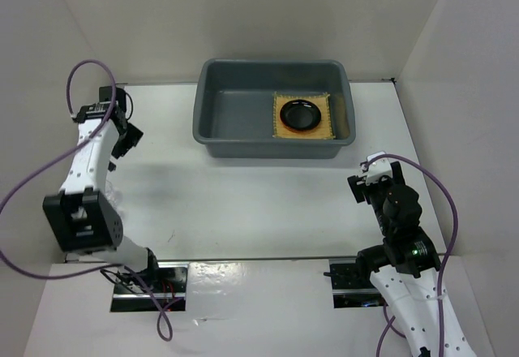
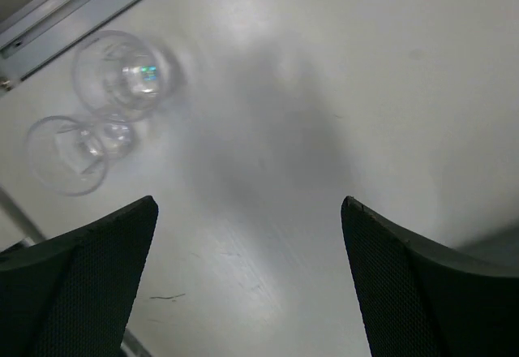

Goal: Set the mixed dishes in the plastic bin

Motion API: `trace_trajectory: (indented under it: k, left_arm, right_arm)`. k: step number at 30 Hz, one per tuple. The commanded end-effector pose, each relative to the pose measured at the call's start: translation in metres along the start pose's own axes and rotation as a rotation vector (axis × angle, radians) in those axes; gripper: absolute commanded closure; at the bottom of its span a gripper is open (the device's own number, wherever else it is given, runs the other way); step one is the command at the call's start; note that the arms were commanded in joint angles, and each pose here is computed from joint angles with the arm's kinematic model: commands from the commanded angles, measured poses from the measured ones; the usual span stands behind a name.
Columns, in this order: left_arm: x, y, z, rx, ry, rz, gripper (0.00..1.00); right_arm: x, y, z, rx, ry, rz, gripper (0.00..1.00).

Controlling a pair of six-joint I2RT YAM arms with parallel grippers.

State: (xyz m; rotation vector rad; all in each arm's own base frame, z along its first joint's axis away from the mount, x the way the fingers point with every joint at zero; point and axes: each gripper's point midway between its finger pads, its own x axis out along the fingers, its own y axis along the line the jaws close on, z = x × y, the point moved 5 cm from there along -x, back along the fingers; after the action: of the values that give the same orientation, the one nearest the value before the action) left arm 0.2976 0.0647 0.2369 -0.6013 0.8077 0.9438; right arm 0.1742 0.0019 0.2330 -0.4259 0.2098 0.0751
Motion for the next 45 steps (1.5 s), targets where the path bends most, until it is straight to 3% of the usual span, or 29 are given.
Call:
trace_trajectory:
  k: [1,4,12,24,28,35,37,38,39,40,45]
  left_arm:
    - [0.042,0.037,-0.005,0.038,0.087,0.28,0.0]
    - [0.065,0.048,-0.012,0.055,0.136,0.368,0.0]
    - [0.076,0.066,-0.01,-0.012,0.144,0.299,0.0]
    - [0.125,0.078,-0.002,0.093,0.185,0.305,0.0]
    - [0.135,0.072,-0.004,0.122,0.212,0.278,0.06]
    - [0.143,0.059,-0.006,0.132,0.236,0.187,0.29]
    - [0.148,0.06,-0.009,0.146,0.251,0.195,0.54]
    - [0.148,0.06,-0.009,0.146,0.251,0.195,0.69]
    - [0.15,0.06,-0.011,0.149,0.259,0.2,0.92]
    - [0.151,0.06,-0.011,0.152,0.269,0.207,1.0]
    - [0.116,0.044,0.018,0.092,0.201,0.11,1.0]
  right_arm:
    - [0.003,0.001,0.004,-0.004,-0.029,0.004,0.2]
    - [0.003,0.001,0.004,-0.004,-0.029,0.004,0.2]
    - [0.005,0.001,0.002,-0.008,-0.009,0.002,0.2]
    - [0.009,0.005,-0.002,-0.016,0.021,0.024,0.2]
    - [0.009,0.005,-0.002,-0.016,0.021,0.024,0.2]
    - [0.01,0.006,-0.003,-0.018,0.03,0.027,0.2]
    - [0.01,0.006,-0.003,-0.018,0.03,0.027,0.2]
    - [0.01,0.006,-0.003,-0.018,0.03,0.027,0.2]
    - [0.01,0.006,-0.003,-0.018,0.03,0.027,0.2]
    - [0.01,0.006,-0.003,-0.018,0.03,0.027,0.2]
    - [0.01,0.006,-0.003,-0.018,0.03,0.027,0.2]
